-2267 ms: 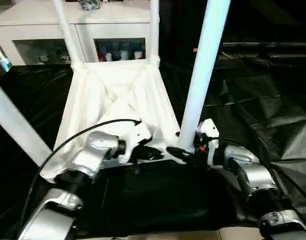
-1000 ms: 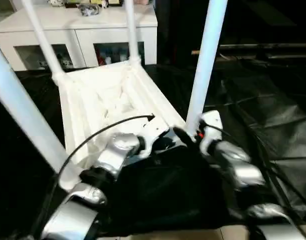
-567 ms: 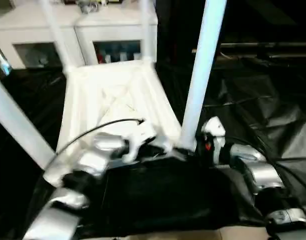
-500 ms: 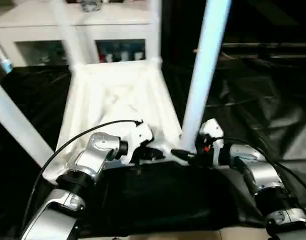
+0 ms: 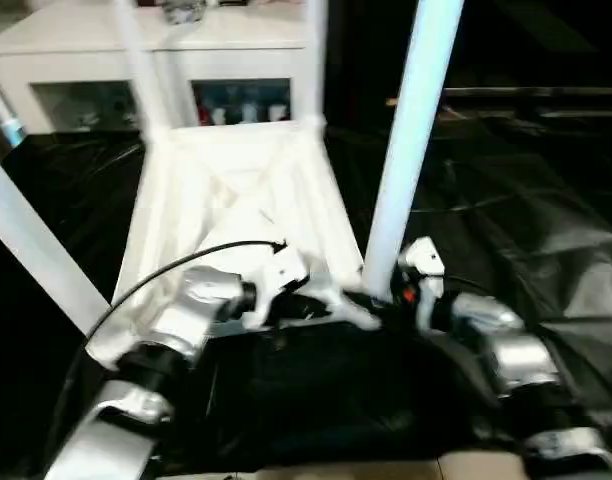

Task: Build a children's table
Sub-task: Rotate leg to tighten

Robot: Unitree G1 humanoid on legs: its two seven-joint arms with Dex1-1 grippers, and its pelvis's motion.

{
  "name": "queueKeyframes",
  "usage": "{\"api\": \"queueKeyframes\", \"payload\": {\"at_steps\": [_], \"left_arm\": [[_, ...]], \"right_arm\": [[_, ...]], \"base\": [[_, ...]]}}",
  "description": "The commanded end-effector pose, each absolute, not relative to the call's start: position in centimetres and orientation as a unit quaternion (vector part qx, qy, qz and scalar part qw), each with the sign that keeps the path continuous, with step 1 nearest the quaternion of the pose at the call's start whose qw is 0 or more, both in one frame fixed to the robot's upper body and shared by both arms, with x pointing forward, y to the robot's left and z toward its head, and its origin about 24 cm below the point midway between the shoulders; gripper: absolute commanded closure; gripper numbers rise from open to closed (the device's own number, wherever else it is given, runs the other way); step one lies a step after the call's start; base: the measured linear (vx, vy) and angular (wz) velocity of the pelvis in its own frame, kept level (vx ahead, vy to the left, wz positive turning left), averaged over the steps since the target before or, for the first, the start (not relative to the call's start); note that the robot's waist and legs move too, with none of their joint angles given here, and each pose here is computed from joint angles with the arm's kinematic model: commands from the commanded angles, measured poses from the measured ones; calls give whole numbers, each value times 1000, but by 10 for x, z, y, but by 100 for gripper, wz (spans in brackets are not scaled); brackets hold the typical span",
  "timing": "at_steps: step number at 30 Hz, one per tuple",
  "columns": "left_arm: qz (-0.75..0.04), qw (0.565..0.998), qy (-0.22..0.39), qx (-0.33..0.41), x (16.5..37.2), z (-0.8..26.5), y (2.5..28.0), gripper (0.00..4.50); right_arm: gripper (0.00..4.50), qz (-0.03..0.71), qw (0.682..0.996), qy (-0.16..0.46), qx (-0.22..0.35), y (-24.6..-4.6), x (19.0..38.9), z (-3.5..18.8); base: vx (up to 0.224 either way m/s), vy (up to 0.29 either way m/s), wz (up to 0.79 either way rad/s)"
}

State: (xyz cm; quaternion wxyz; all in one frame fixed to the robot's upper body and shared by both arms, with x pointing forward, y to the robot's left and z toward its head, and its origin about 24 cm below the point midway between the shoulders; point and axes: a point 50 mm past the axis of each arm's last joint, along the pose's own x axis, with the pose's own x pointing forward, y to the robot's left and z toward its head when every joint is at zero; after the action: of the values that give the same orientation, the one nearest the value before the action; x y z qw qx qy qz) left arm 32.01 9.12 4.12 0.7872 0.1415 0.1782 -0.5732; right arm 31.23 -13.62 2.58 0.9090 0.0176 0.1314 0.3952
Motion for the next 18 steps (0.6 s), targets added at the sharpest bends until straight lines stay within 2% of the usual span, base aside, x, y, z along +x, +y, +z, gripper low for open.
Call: {"api": "queueKeyframes", "payload": {"at_steps": [1, 4, 7, 9, 11, 12, 14, 17, 18], "left_arm": [[-536, 820, 168, 108, 324, 39, 74, 450], [-500, 843, 168, 105, 326, 38, 64, 450], [-486, 853, 164, 94, 325, 39, 52, 450], [-505, 843, 161, 98, 320, 38, 44, 450], [-506, 842, 160, 97, 319, 38, 43, 450], [-518, 835, 155, 99, 316, 38, 44, 450], [-526, 831, 153, 100, 315, 38, 45, 450], [-544, 820, 148, 100, 311, 38, 49, 450], [-578, 797, 142, 102, 306, 39, 54, 450]], "right_arm": [[186, 359, 916, 178, 22, -120, 306, 3], [186, 300, 936, 182, 31, -112, 309, -2], [186, 314, 932, 177, 33, -96, 308, -3], [186, 335, 926, 169, 33, -85, 307, -2], [130, 342, 924, 165, 49, -82, 307, 0], [116, 349, 921, 158, 70, -81, 308, 3], [113, 356, 918, 155, 75, -82, 308, 5], [80, 377, 912, 147, 60, -85, 307, 8], [80, 409, 901, 140, 37, -95, 305, 11]], "base": [[0, 0, 0], [0, 0, 0], [0, 0, 0], [0, 0, 0], [0, 0, 0], [0, 0, 0], [0, 0, 0], [0, 0, 0], [0, 0, 0]]}}
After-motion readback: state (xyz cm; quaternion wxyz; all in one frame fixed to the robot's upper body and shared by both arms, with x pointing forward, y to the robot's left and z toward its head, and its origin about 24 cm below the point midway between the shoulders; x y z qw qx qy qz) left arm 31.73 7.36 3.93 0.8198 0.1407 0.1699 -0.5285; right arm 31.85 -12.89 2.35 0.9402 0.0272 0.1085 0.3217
